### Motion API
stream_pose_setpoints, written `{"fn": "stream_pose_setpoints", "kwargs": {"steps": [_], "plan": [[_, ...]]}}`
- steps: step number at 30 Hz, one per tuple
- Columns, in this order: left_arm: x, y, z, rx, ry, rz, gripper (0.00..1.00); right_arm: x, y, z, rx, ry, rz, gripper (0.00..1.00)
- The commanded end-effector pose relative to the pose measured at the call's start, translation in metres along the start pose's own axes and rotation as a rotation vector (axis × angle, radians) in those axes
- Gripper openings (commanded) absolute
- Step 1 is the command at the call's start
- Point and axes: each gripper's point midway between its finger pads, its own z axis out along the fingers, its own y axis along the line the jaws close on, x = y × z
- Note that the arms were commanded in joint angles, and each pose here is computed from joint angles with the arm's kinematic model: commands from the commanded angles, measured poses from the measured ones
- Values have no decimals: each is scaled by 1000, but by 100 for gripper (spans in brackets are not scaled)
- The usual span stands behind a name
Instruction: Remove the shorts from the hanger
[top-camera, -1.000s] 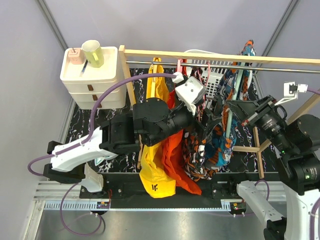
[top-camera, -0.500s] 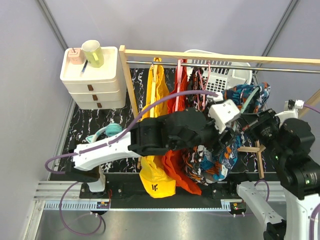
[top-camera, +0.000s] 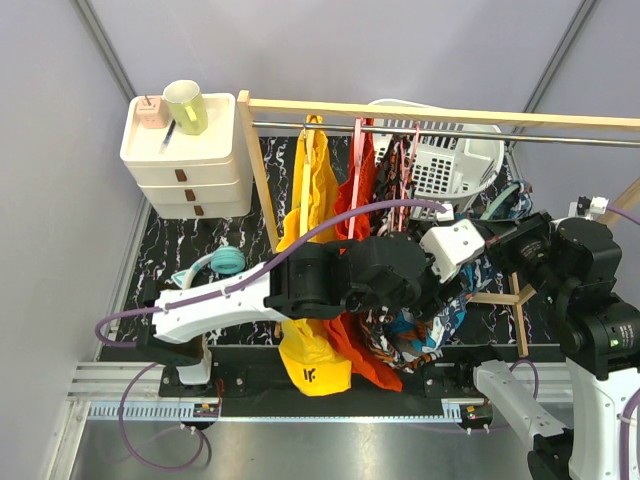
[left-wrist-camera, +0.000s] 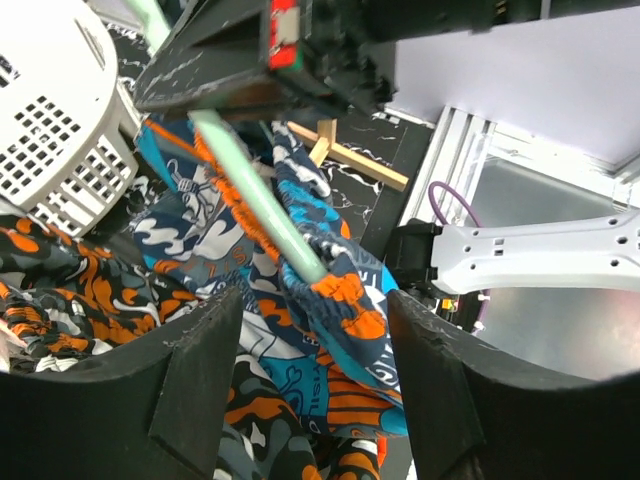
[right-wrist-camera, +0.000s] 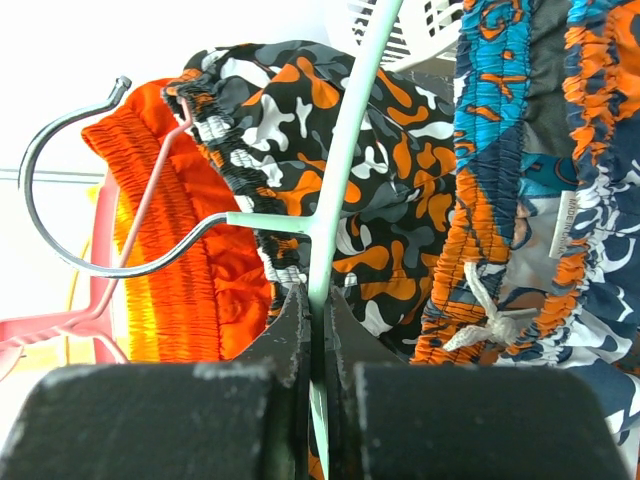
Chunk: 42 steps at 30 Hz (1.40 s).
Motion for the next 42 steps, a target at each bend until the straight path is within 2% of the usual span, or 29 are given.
{"fn": "stream_pose_setpoints", "kwargs": {"steps": [1,7,17,27,31,36,42], "plan": [[-20,8,-9,-51,-57,-44,62,-13,24,-11,-91,-51,33,0],[-18,4,-3,-46,-40,-65,55,-12,24,-14,-103,-51,36,0],[-11,-2,1,-25,-18,-91,57,-13,32,-18,-129,-52,58,0],[-8,-4,4,-19,-8,-97,23,-9,37,-21,-153,-26,87,0],[-8,-11,2,29,-3,-80,0,-12,36,-18,-139,-40,116,0],[-4,-9,-9,46,1,-37,0,-22,36,-8,-112,-83,174,0],[4,-24,-26,176,16,36,0,-39,45,-10,-115,-154,220,0]]}}
